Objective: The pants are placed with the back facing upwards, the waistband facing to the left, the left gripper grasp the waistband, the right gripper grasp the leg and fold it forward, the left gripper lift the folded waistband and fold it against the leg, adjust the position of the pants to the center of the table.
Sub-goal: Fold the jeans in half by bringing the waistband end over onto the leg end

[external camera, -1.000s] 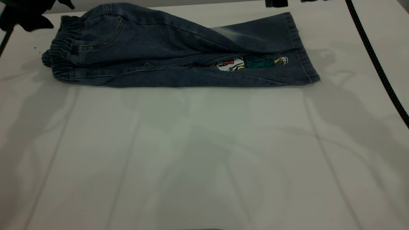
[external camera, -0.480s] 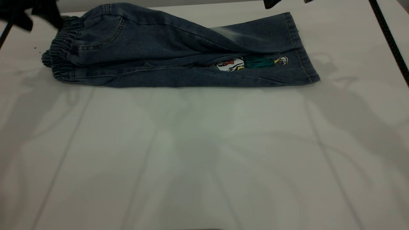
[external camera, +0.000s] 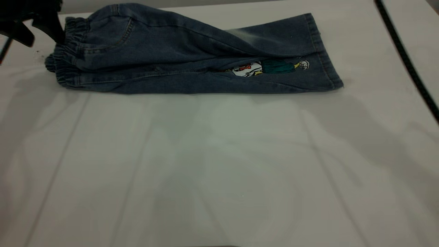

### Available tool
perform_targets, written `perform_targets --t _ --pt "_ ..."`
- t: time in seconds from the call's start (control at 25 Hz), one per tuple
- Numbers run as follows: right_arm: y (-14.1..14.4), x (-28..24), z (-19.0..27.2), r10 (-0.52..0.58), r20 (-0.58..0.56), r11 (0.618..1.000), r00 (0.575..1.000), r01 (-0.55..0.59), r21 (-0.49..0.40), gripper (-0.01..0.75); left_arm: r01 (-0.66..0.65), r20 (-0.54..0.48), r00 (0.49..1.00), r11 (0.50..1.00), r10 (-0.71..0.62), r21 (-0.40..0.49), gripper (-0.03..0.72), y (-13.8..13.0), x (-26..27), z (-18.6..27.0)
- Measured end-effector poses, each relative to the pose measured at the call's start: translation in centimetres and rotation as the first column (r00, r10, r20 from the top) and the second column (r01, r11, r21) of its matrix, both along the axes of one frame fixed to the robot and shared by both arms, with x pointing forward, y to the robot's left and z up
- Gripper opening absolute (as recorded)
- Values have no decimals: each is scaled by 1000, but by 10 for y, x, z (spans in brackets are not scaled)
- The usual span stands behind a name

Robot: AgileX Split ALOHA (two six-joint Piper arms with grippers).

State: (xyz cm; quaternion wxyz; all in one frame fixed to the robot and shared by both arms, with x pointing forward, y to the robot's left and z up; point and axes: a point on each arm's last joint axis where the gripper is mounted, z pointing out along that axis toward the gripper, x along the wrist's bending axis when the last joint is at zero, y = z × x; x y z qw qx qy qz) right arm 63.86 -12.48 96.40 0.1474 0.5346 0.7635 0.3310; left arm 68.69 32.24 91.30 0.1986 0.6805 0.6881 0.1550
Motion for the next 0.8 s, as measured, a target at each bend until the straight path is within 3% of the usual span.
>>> perform_targets --t 0.28,0.8 --pt "29 12 -10 56 13 998 998 -56 0 567 -31 -44 999 997 28 -73 490 -3 20 -30" --pt "68 33 -34 61 65 997 996 -65 52 567 6 -75 997 998 -10 -57 482 -3 31 -62"
